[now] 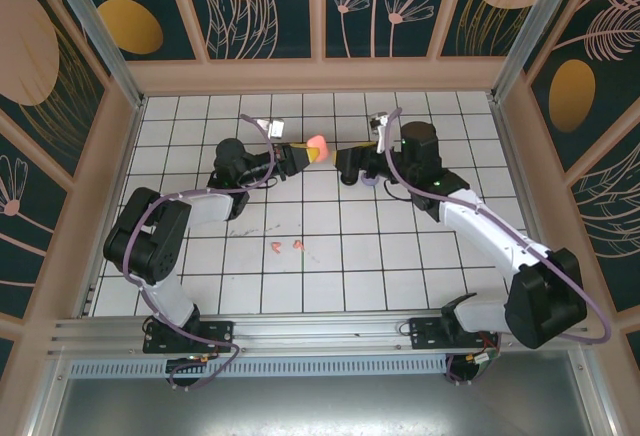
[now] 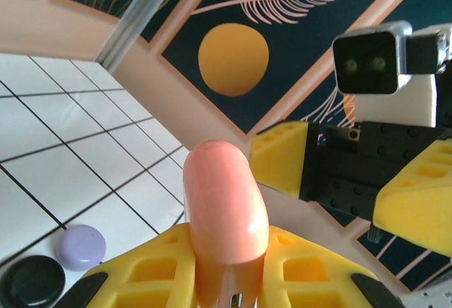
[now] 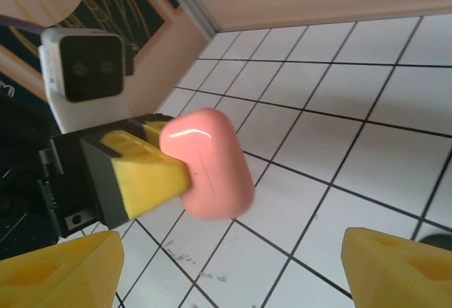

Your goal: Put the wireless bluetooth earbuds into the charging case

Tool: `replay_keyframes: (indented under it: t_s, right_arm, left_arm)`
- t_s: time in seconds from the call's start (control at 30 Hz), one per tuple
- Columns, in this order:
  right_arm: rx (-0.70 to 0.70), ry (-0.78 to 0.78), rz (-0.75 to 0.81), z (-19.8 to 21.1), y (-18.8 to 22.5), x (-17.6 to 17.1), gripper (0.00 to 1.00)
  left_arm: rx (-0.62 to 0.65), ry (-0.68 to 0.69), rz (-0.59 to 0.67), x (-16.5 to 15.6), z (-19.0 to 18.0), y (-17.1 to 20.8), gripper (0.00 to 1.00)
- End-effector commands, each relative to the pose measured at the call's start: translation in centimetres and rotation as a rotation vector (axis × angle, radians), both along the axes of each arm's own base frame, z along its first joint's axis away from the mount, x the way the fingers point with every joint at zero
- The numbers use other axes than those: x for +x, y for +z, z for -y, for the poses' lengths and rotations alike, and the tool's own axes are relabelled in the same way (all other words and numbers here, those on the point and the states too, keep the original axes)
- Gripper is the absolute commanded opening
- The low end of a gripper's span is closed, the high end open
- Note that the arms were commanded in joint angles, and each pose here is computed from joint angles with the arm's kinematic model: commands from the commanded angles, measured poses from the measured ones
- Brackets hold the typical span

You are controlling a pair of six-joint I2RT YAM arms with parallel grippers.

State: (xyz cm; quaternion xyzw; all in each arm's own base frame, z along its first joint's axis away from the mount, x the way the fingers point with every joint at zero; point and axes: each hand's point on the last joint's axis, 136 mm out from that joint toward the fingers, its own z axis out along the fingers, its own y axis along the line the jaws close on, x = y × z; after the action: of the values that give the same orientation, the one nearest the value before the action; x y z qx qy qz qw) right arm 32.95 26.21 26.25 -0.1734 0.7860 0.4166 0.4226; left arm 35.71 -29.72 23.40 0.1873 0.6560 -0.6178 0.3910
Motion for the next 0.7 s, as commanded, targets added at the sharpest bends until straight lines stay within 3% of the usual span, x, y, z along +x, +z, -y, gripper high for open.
replay_keyframes:
  t_s: [0.0, 0.43, 0.67]
  right_arm:
    - [0.031, 0.086, 0.1, -1.5, 2.2, 0.2, 0.8]
    - [0.021, 0.076, 0.075, -2.8, 1.1, 1.9, 0.77]
    - [-0.011, -0.007, 0.039, -1.6, -0.8, 3.6, 0.72]
  left_arm:
    - [-0.015, -0.071, 0.095, -1.6, 0.3, 3.3, 0.0]
    - [-0.001, -0.1, 0.116, -2.1, 0.4, 4.2, 0.0]
    - [-0.003, -0.119, 0.132, -2.8, 0.4, 4.7, 0.0]
